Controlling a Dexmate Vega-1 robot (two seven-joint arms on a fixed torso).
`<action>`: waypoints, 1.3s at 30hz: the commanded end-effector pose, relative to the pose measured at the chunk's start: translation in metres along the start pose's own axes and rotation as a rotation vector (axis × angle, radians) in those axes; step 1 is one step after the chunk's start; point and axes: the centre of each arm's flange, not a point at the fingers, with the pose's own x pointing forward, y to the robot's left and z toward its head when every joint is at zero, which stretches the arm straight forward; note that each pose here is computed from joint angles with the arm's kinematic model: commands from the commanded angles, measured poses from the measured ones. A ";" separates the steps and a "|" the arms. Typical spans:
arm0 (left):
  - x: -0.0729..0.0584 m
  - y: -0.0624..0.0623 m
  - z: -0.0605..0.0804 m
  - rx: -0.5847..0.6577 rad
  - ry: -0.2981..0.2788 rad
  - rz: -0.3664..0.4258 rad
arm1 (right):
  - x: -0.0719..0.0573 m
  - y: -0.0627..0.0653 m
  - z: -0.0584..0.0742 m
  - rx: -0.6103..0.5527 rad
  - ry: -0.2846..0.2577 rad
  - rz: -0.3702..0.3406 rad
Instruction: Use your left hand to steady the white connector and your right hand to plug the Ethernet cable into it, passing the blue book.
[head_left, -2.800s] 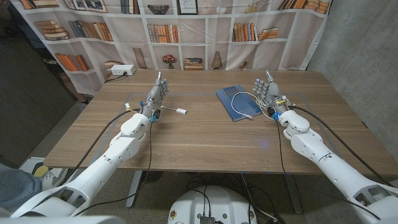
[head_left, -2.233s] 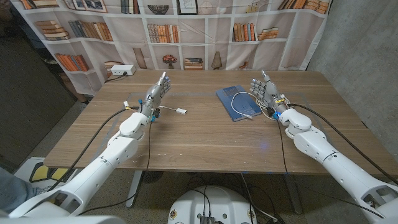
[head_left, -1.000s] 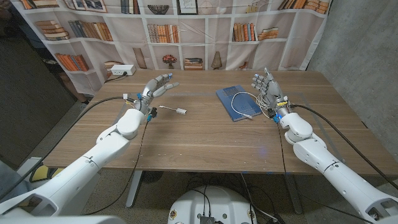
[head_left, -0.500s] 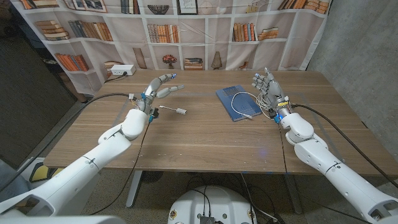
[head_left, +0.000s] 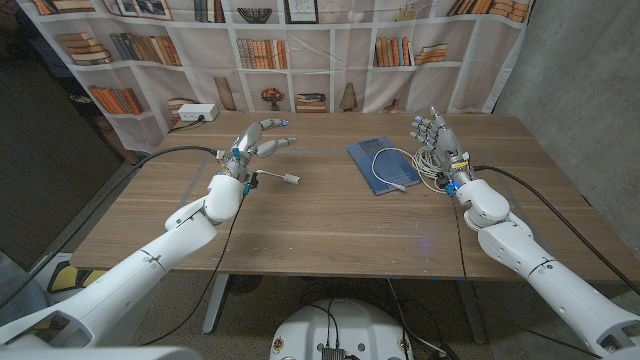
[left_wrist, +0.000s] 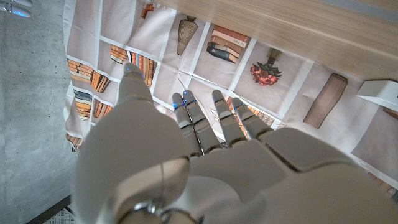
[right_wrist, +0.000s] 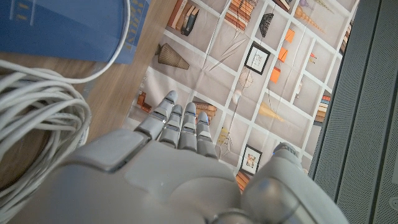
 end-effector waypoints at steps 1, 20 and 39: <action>0.008 0.003 0.004 0.140 -0.004 0.005 | 0.009 -0.014 -0.003 0.004 0.002 -0.034; 0.012 0.019 0.013 0.370 -0.012 -0.036 | 0.017 -0.001 0.002 0.000 0.038 -0.016; 0.012 0.022 0.023 0.678 -0.086 -0.133 | -0.013 0.020 0.006 0.002 0.019 -0.070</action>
